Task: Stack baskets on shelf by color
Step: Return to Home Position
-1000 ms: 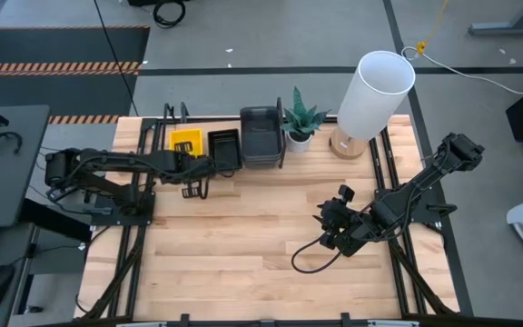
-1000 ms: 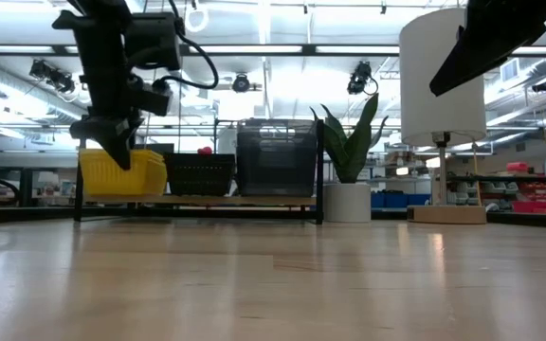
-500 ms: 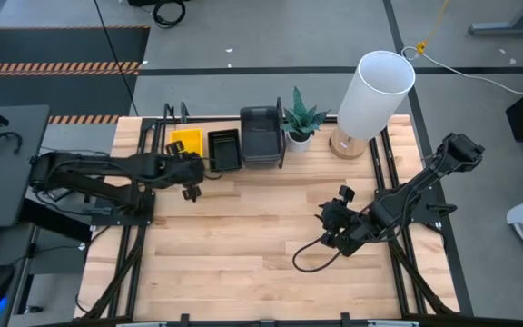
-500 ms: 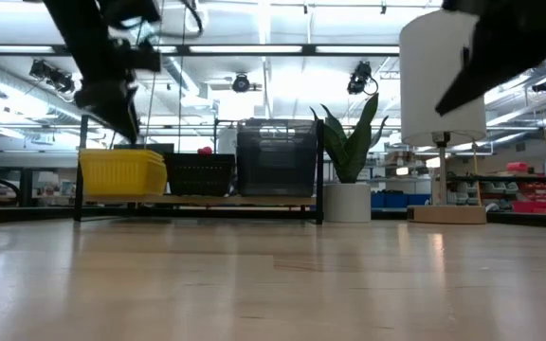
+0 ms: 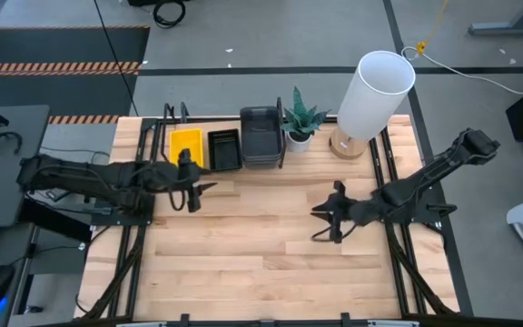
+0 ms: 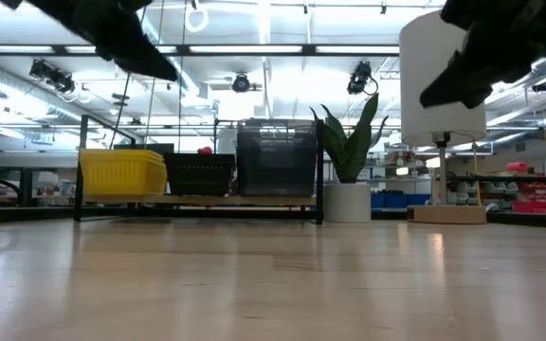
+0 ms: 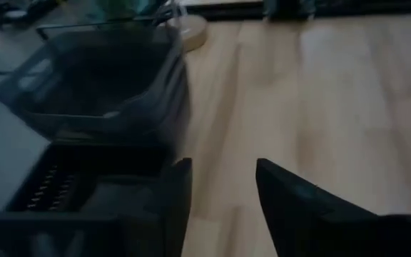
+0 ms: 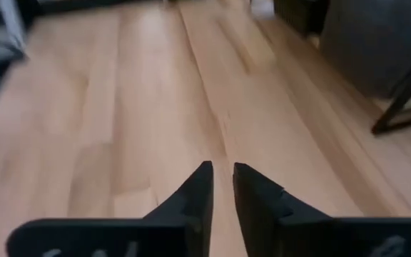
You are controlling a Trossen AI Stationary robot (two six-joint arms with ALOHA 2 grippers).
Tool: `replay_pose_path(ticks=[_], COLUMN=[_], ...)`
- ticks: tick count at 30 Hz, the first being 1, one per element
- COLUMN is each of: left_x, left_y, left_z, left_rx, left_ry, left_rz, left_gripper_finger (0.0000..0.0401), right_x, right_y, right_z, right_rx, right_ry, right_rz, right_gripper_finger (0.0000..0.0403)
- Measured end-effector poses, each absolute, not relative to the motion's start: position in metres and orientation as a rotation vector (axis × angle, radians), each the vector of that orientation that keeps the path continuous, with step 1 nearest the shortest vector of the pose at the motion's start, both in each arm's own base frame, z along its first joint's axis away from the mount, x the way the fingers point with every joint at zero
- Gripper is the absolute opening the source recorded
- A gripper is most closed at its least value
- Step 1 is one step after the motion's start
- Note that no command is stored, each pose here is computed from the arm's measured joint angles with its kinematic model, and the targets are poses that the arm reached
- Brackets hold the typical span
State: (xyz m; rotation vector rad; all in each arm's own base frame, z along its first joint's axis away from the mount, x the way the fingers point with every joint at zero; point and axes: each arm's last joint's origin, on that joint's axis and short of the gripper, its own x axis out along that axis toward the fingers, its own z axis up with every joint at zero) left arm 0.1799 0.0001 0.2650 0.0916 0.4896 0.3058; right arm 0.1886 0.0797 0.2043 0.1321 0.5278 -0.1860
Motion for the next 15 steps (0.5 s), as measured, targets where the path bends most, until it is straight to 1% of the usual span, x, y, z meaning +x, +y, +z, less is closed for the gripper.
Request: replay_pose_path(ticks=[3,8,15], left_x=[0.173,0.16,0.143], left_y=[-0.001,-0.001,0.0], left_z=[0.252,0.237,0.226], left_rx=[0.067,0.02,-0.011], left_ry=[0.431,0.315,0.146], left_rz=[0.267,0.256,0.255], left_gripper_finger=[0.015,0.0126,0.0092], right_x=[0.177,0.16,0.142], right_y=[0.07,0.057,0.044], right_z=[0.205,0.203,0.193], right_rx=[0.15,0.187,0.226], right_ry=[0.436,0.316,0.245], right_rz=[-0.156,-0.137,-0.143], right_gripper_finger=[0.0048,0.0033,0.0026])
